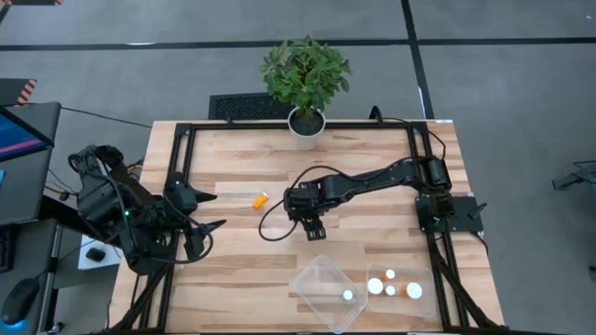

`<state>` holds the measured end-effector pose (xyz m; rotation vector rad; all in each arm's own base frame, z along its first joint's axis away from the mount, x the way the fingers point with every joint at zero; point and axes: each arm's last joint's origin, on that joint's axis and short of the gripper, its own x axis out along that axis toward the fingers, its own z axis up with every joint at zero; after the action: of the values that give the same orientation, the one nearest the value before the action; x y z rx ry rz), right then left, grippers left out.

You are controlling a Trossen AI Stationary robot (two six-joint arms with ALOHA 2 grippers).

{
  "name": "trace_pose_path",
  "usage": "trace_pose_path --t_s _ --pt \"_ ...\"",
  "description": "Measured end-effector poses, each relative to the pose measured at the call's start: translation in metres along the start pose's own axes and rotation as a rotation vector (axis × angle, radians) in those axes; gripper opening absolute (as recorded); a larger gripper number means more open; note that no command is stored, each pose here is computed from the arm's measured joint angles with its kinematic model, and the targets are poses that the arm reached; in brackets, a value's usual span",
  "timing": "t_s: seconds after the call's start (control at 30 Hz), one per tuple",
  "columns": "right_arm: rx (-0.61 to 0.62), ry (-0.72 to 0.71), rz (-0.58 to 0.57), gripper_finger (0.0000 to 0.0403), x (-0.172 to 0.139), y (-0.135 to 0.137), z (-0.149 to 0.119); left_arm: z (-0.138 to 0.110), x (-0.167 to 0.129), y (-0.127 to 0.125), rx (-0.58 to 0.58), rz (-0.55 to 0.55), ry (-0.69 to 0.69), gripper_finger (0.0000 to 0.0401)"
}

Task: Pick and place medicine bottles into bin by pill shape (circle, oval)
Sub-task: Put the red bottle into the left transparent bin

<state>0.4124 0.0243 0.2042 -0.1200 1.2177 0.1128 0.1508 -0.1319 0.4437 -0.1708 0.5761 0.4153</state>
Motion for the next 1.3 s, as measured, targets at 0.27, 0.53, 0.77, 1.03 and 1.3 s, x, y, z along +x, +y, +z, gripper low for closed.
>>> trace_pose_path --t_s 0.27,0.53,0.77,1.03,1.3 --pt "0.018 0.004 -0.003 0.0276 0.000 -0.003 -0.001 0.000 0.000 0.000 0.004 0.000 0.000 0.0295" --pt "0.026 0.002 -0.006 0.0276 0.000 -0.006 -0.001 0.000 0.000 0.000 0.004 0.000 0.001 0.0295" --pt "0.039 0.018 -0.004 0.0276 0.011 -0.005 -0.009 0.000 0.000 0.000 0.004 -0.001 0.001 0.0295" --pt "0.035 0.032 -0.002 0.0276 0.014 -0.004 -0.012 0.000 0.000 0.000 0.013 -0.001 0.002 0.0295" --pt "0.033 0.016 -0.003 0.0275 0.014 -0.004 -0.011 0.000 0.000 0.000 0.011 -0.001 0.001 0.0295"
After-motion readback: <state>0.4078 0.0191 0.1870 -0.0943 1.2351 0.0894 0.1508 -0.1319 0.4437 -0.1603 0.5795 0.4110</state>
